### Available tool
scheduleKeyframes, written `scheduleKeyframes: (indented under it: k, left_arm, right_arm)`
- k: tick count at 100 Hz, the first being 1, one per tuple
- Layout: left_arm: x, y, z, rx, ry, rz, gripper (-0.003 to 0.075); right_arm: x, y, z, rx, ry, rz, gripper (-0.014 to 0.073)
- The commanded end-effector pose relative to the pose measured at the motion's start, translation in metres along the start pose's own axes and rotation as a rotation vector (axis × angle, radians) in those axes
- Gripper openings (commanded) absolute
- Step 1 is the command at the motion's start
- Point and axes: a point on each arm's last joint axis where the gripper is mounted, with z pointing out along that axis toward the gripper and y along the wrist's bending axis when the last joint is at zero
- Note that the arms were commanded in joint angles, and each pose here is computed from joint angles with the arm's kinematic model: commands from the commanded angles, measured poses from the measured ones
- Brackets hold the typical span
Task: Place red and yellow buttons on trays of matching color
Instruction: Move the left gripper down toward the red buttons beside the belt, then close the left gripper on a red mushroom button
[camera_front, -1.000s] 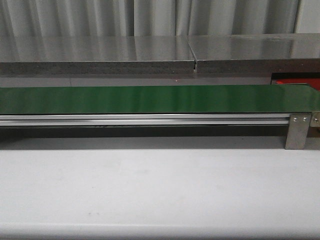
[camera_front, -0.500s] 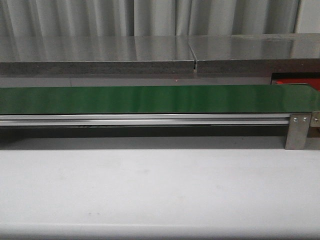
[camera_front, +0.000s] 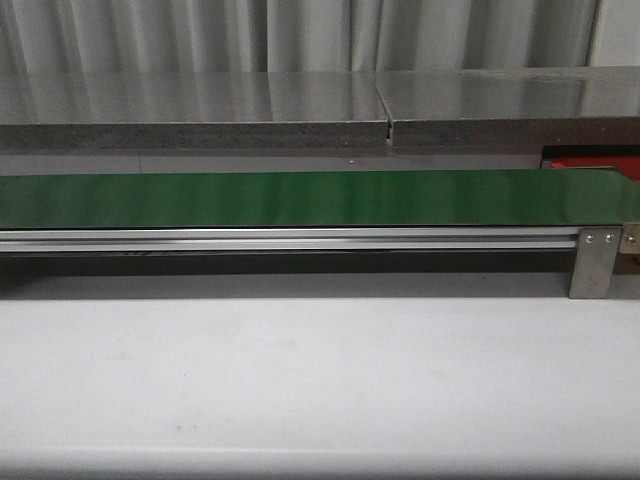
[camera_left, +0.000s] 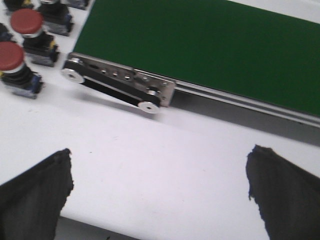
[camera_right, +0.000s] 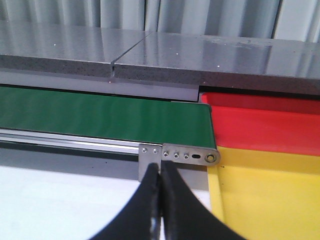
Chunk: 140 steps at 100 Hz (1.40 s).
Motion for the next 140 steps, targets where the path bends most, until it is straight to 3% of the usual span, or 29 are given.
scheduleKeyframes:
  k: [1, 24, 45, 94, 140]
  left_arm:
    - [-0.026, 0.013, -0.006, -0.046, -0.082, -0.082, 0.0652]
    - [-0.063, 0.062, 0.014, -0.194, -0.058, -0.272, 0.0652]
    - [-0.078, 0.088, 0.063, -0.239, 0.061, -0.322, 0.0652]
    - [-0.093, 0.110, 0.154, -0.249, 0.239, -0.334, 0.0652]
    - [-0.098, 0.122, 0.184, -0.261, 0.270, -0.339, 0.0652]
  right_arm:
    - [-0.014, 0.000, -0.003, 0.003, -0.116, -0.008, -0.0118]
    - [-0.014, 0.000, -0.003, 0.003, -0.116, -0.008, -0.0118]
    - [-0.014, 0.000, -0.003, 0.003, -0.116, -0.008, -0.0118]
    - [-0.014, 0.000, -0.003, 0.003, -0.116, -0.008, -0.0118]
    - [-0.014, 0.000, -0.003, 0.003, -0.116, -0.008, -0.0118]
